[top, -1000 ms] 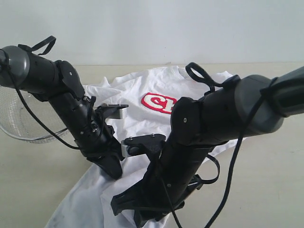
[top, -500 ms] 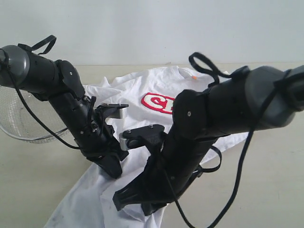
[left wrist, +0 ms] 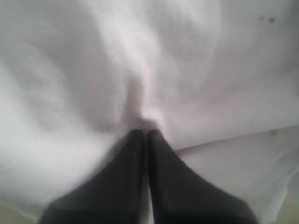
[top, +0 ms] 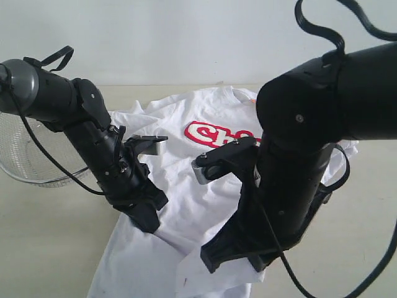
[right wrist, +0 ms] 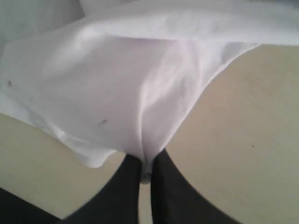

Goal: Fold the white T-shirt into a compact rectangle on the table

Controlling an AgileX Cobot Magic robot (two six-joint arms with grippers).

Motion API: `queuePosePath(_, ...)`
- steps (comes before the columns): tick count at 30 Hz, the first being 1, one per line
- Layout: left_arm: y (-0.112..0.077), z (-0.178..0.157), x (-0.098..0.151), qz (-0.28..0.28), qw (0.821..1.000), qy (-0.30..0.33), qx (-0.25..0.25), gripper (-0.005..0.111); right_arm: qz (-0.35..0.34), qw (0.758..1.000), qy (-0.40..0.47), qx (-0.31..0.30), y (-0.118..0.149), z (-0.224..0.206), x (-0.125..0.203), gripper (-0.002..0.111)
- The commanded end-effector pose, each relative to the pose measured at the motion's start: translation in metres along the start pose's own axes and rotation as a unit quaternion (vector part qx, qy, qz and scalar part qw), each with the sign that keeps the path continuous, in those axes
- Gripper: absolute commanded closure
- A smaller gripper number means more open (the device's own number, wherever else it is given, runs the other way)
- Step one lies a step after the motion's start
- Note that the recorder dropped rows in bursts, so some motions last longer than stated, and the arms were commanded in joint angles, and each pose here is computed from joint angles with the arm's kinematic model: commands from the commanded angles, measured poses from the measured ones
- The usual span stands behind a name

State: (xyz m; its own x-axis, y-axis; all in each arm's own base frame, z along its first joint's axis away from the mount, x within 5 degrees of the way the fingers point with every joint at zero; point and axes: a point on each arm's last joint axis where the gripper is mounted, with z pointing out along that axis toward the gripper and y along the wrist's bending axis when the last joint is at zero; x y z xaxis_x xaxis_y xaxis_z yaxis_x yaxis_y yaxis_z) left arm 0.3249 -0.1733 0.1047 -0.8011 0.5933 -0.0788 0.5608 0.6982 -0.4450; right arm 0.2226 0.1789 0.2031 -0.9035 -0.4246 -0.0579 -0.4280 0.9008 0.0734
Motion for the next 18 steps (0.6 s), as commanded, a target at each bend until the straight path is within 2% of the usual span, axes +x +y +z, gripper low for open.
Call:
queuePosePath(1,0.002,0.001,0.002,0.007,1.000,0.005,-0.020,0.102,0.000,1.000,0.025,0.016,-0.002,-0.005,0.006,0.108)
queuePosePath(6,0.004,0.001,0.003,0.005,1.000,0.010,-0.027,0.102,0.003,0.994,0.080,0.068,-0.013,0.001,0.021,0.108)
queuePosePath(11,0.004,0.001,0.003,0.005,1.000,0.011,-0.027,0.102,0.011,0.976,0.181,0.121,-0.029,0.025,0.062,0.108)
queuePosePath(15,0.003,0.001,0.003,0.005,1.000,0.012,-0.026,0.102,0.046,0.965,0.210,0.148,-0.038,0.031,0.089,0.108)
queuePosePath(18,0.003,0.001,0.004,0.005,1.000,0.016,-0.023,0.102,0.071,0.963,0.193,0.173,-0.044,0.026,0.099,0.108)
